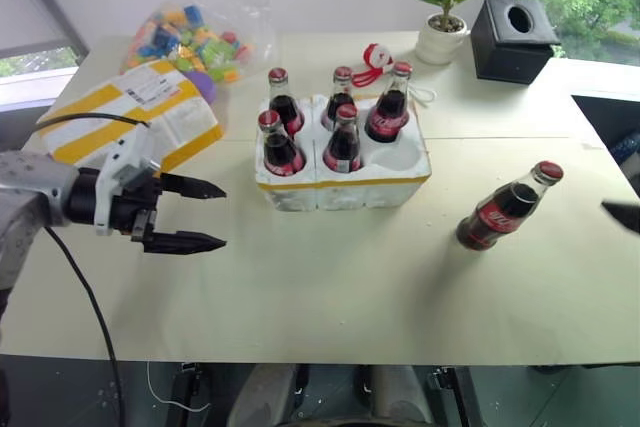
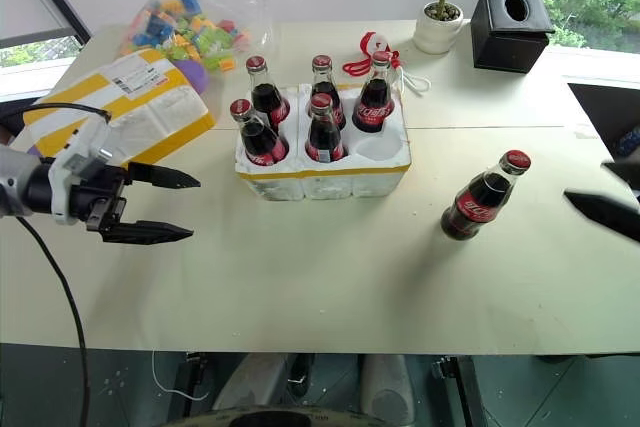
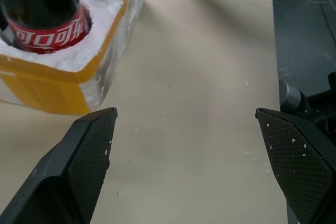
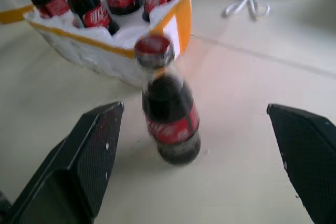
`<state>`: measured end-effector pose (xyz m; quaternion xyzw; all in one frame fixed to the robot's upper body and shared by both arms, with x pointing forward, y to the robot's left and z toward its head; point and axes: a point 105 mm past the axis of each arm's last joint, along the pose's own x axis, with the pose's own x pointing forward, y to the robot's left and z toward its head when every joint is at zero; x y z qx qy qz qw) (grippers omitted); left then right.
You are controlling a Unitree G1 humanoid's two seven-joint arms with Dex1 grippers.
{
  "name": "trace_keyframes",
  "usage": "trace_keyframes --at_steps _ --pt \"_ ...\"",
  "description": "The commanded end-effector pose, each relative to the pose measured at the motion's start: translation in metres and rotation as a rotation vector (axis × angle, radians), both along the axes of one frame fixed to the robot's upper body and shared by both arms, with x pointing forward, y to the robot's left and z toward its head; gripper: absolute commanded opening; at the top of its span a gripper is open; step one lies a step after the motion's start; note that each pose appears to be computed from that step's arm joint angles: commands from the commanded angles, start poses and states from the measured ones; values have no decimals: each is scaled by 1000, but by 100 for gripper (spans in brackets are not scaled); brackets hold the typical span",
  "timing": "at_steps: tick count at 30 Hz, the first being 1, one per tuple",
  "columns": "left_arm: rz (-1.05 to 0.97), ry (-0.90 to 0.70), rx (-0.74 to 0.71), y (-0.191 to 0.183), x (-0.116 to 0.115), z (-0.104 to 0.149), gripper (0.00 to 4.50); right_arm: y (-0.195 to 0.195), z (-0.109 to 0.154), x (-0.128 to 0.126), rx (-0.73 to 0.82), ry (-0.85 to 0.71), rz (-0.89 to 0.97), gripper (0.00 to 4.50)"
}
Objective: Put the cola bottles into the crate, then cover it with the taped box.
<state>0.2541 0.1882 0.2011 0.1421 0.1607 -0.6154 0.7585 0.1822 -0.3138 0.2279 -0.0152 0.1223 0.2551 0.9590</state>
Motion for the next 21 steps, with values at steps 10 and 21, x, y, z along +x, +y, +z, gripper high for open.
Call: trace_keyframes --at_steps 10,21 --pt "-38 -41 -45 -8 -7 -7 441 37 -58 21 69 -91 -155 450" --pt "-39 -66 -58 -15 -4 -3 441 48 -69 57 102 -116 -122 450"
